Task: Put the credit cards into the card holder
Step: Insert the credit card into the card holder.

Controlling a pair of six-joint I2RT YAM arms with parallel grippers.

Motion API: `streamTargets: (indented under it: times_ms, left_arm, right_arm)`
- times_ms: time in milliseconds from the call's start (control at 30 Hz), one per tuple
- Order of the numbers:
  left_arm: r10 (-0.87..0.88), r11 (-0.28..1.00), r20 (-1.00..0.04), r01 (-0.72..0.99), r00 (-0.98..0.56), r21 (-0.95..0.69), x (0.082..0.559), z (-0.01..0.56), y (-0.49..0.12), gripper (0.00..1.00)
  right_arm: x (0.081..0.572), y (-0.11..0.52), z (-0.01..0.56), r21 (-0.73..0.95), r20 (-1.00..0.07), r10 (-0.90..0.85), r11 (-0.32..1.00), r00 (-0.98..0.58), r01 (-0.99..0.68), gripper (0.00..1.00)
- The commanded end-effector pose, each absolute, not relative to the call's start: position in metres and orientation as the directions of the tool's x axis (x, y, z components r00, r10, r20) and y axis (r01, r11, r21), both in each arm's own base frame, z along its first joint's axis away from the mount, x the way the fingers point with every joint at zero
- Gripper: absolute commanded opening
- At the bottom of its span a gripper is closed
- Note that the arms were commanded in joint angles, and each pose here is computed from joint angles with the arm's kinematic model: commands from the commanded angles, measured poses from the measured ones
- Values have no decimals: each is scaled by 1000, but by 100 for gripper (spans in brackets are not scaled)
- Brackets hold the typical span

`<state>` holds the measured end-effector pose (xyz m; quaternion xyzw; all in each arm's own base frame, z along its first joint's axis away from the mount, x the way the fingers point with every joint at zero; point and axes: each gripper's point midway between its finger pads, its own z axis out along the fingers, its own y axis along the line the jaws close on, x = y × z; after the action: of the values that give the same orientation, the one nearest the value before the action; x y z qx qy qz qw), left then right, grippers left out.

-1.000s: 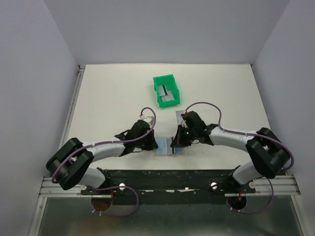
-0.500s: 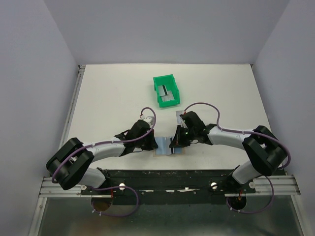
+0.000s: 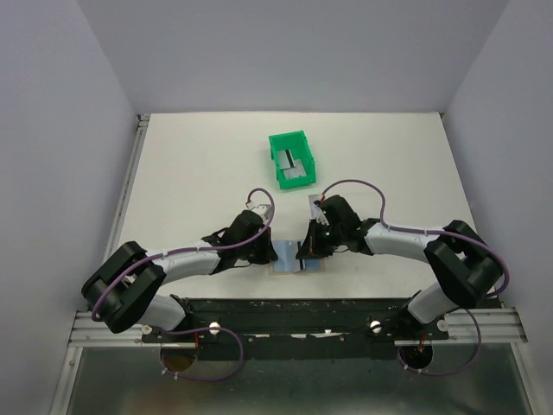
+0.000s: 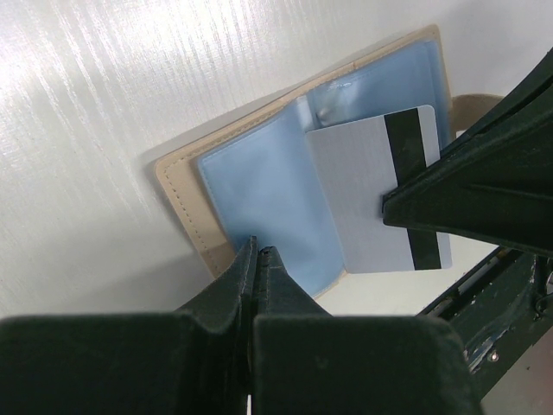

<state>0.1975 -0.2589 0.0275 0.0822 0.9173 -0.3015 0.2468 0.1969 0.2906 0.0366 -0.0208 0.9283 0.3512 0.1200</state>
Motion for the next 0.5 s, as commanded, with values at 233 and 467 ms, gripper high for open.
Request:
streamTargets:
  times_ms: [233, 467]
  left_arm:
    - [42, 844, -431, 263, -902, -468, 183, 6, -244, 0]
    - [40, 847, -426, 257, -904, -465, 182, 5, -243, 0]
  right_arm:
    - [202, 293, 28, 704, -270, 17, 685, -963, -185, 1]
    - [209, 289, 26, 750, -273, 39, 634, -961, -187, 0]
